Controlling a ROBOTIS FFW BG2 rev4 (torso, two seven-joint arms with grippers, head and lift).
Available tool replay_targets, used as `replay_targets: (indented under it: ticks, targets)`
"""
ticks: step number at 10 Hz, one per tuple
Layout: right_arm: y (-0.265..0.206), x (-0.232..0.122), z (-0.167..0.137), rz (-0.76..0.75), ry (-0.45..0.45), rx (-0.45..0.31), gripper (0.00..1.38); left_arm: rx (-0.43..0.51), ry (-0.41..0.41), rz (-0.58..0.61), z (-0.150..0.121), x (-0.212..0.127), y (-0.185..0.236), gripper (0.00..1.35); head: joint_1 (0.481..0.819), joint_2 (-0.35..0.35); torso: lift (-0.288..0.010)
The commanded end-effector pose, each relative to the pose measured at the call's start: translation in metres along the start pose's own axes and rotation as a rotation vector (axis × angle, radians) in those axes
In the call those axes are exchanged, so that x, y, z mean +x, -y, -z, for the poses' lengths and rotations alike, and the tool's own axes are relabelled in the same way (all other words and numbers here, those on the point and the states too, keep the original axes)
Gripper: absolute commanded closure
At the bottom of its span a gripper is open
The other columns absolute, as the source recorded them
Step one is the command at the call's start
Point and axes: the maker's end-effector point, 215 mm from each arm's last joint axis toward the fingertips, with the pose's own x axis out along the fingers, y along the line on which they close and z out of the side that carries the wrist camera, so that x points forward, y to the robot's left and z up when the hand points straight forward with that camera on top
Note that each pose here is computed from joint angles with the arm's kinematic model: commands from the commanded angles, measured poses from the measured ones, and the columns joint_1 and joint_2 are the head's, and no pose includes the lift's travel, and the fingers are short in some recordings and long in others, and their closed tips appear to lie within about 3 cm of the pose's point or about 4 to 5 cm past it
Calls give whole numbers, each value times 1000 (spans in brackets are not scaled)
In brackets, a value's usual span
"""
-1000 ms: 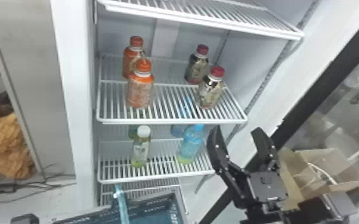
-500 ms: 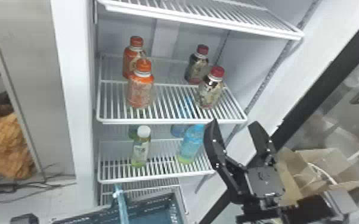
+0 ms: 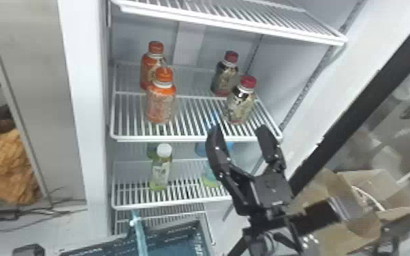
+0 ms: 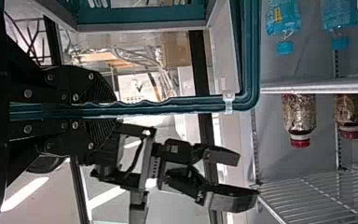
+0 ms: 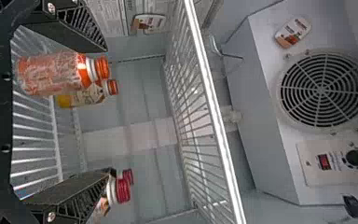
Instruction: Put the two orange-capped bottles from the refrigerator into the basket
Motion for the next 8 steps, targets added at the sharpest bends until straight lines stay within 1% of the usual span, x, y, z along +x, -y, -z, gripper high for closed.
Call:
replay_targets:
  ticks: [1,3,5,8]
  targets:
    - [-5,18,7,-22,7,1,88,3,-1,1,-1,0,1,1210,695,-350,-40]
    - [-8,42,26,-48,-24,-20,76,4,-3,1,-1,1,1,1210,695,-350,-40]
    - [-14,60,47,-108,-89,-64,73,7,-3,1,-2,1,1,1210,695,-345,-40]
    - [-18,89,61,-175,-135,-134,62,7,-3,1,-3,1,1,1210,695,-305,-40]
